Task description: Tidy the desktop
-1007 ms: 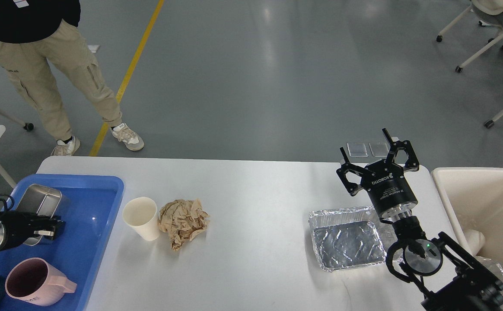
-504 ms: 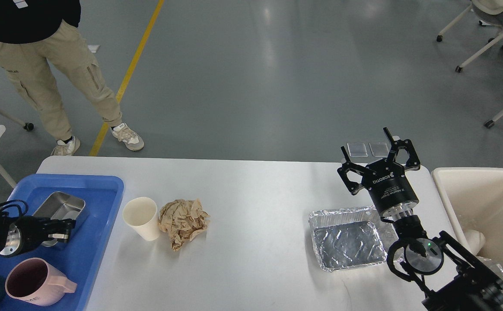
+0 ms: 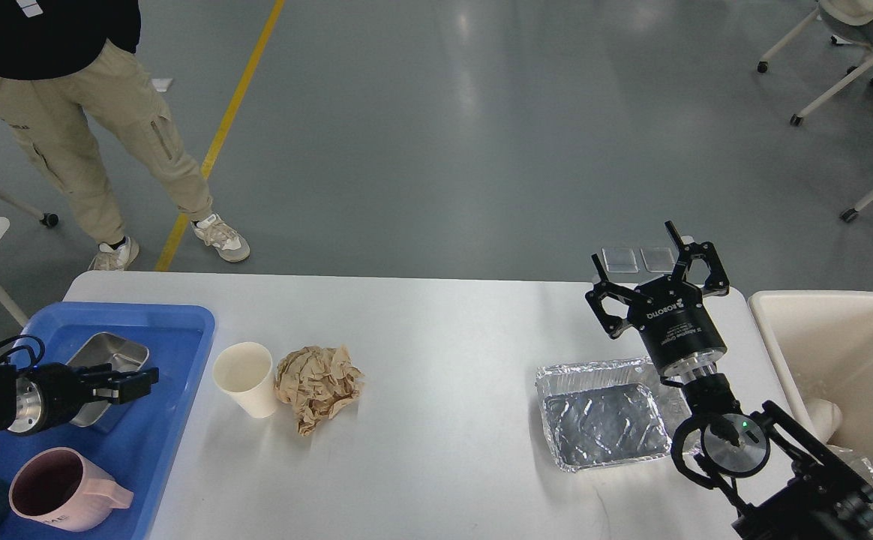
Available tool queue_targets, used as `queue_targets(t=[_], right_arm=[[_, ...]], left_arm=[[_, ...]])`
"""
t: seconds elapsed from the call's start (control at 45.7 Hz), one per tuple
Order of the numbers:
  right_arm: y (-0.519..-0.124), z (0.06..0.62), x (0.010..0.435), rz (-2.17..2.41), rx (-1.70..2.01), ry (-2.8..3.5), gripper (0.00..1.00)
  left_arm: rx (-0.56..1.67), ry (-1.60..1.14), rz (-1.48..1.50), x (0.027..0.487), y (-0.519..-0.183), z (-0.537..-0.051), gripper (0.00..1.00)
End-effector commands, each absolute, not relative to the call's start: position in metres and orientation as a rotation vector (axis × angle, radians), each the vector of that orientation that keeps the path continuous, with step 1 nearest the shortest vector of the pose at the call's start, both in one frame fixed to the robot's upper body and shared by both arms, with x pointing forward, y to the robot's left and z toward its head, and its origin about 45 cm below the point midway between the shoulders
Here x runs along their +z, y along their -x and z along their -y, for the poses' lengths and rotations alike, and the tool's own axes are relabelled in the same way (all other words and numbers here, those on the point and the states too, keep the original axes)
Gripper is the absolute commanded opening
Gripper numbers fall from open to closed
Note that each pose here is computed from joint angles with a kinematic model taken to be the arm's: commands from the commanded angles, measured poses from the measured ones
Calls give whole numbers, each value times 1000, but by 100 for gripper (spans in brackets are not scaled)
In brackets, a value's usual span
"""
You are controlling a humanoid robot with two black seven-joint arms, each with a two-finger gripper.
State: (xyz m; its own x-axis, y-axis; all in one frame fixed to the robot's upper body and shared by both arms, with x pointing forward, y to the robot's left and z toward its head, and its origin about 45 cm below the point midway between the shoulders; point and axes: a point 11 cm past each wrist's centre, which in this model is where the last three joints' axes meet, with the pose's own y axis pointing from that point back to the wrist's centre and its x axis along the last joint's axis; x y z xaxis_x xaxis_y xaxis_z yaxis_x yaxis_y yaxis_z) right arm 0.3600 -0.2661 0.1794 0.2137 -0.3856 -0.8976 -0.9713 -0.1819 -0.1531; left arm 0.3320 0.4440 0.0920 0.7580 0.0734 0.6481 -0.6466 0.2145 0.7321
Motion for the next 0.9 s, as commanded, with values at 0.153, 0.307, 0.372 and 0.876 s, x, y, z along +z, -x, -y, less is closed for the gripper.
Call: queue_targets(t=[0.153,0.307,0.372,0.876], right_arm=[[-362,267,181,-1283,940,1710,100],[-362,269,181,-1288,937,1713,100],[-362,270,181,-1291,935,1714,100],[-360,276,180,-1308,924,1733,100]], left_arm=[[699,-970,451,120,-352,-413,96],[886,-735,388,151,-369,-407,97],[932,-644,370,164,-374,-401,97],[1196,-22,220,261,-374,-433,97]])
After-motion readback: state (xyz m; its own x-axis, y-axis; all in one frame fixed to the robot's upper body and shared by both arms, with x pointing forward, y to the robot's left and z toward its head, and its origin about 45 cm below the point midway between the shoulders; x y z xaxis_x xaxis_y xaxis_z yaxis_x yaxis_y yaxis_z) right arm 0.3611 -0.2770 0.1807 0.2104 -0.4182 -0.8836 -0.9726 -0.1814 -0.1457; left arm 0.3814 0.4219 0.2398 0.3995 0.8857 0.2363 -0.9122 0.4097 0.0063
